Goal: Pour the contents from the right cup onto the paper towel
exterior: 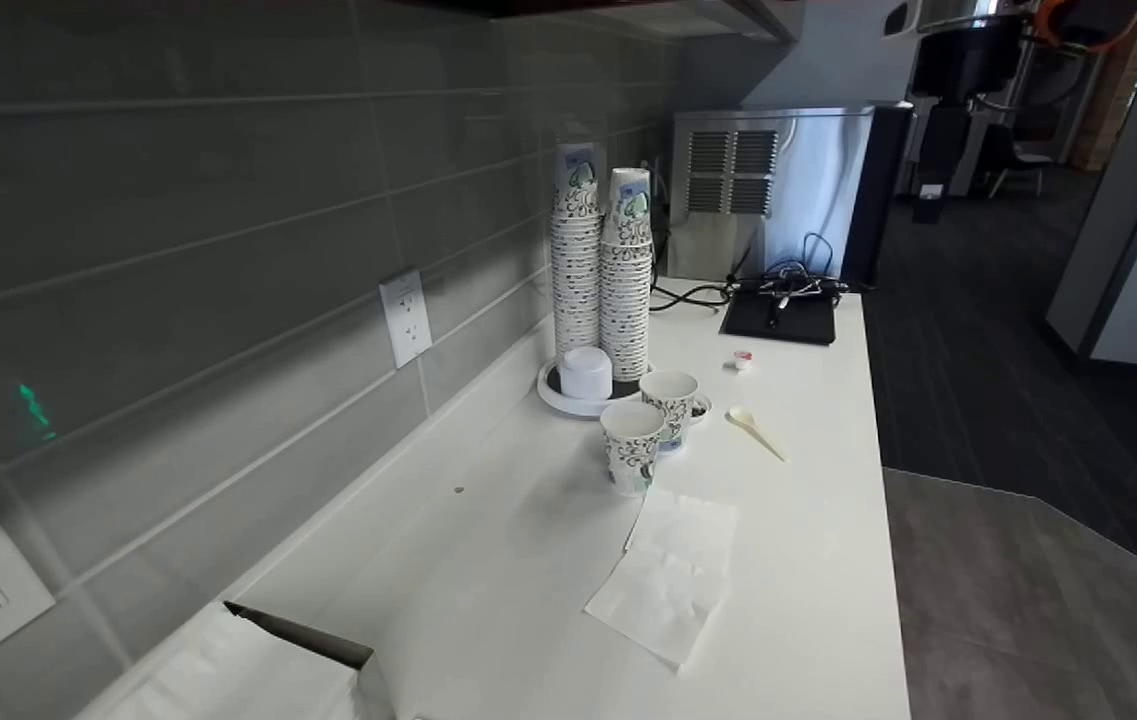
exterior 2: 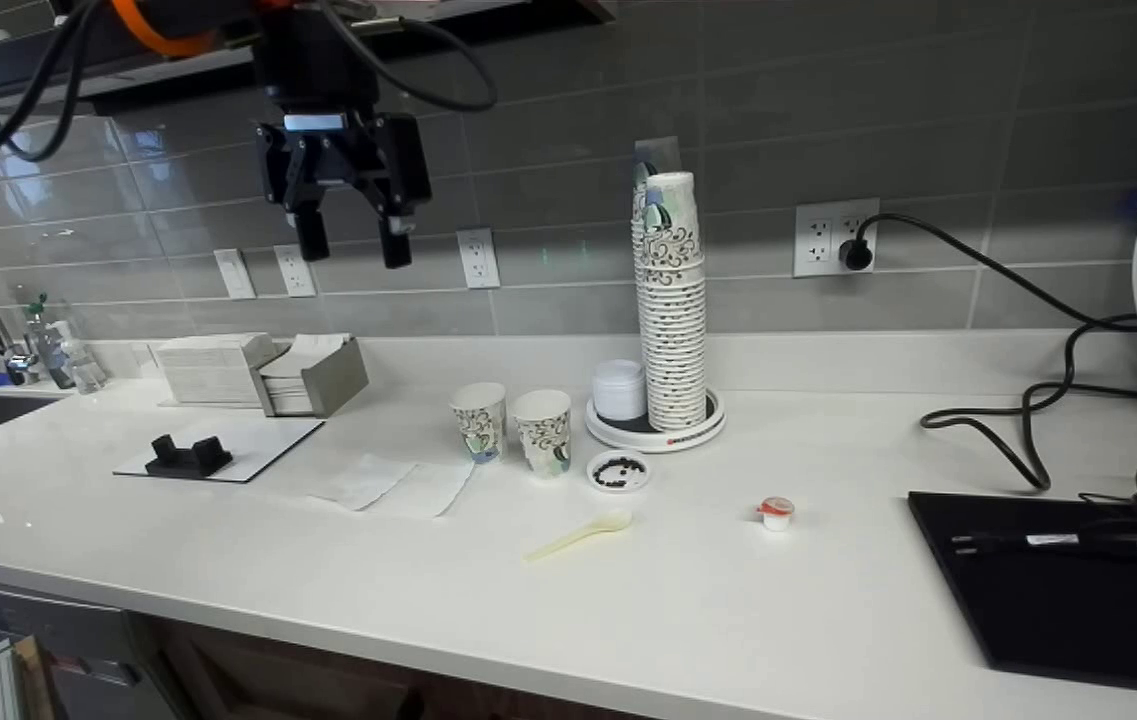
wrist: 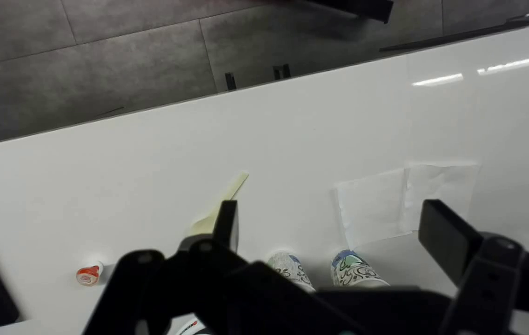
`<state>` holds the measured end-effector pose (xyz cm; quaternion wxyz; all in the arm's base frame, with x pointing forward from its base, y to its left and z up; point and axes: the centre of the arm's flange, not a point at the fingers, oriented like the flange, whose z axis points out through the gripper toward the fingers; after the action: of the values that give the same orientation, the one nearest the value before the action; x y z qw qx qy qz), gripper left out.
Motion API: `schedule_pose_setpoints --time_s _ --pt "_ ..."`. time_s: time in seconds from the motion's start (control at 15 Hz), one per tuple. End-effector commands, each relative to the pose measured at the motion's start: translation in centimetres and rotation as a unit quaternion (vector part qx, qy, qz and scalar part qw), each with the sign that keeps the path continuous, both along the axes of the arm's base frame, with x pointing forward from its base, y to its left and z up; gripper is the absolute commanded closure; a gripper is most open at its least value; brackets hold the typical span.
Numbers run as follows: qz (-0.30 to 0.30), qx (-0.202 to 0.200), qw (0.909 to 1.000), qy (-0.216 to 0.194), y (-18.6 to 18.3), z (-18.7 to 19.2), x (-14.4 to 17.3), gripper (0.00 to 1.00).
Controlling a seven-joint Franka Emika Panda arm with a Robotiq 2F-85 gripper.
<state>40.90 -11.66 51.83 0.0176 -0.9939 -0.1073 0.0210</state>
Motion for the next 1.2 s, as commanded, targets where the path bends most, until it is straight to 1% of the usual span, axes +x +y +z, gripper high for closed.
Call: schedule_pose_setpoints --time_s 0.0,0.33,0.4,0.53,0.67,0.87,0.93,1.13 --pt "0.0 0.0 1.0 0.0 0.0 0.0 0.0 0.0" --pt "0.0 0.0 1.0 0.0 0.0 0.0 0.0 0.0" --pt "0.013 -0.022 0.9994 -0.022 0.3 -0.2 0.8 0.0" --pt "0.034 -0.032 0.9982 -0.038 2.0 -1.1 2.4 0.0" --pt "0.056 -0.03 0.9966 -0.052 3.7 -2.5 3.9 0.0" --pt "0.084 -0.014 0.9946 -0.059 5.5 -5.0 6.3 0.0" --pt "0.101 -0.018 0.9921 -0.072 6.0 -6.3 7.3 0.0" --pt "0.162 -0.008 0.985 -0.061 6.7 -9.7 9.2 0.0"
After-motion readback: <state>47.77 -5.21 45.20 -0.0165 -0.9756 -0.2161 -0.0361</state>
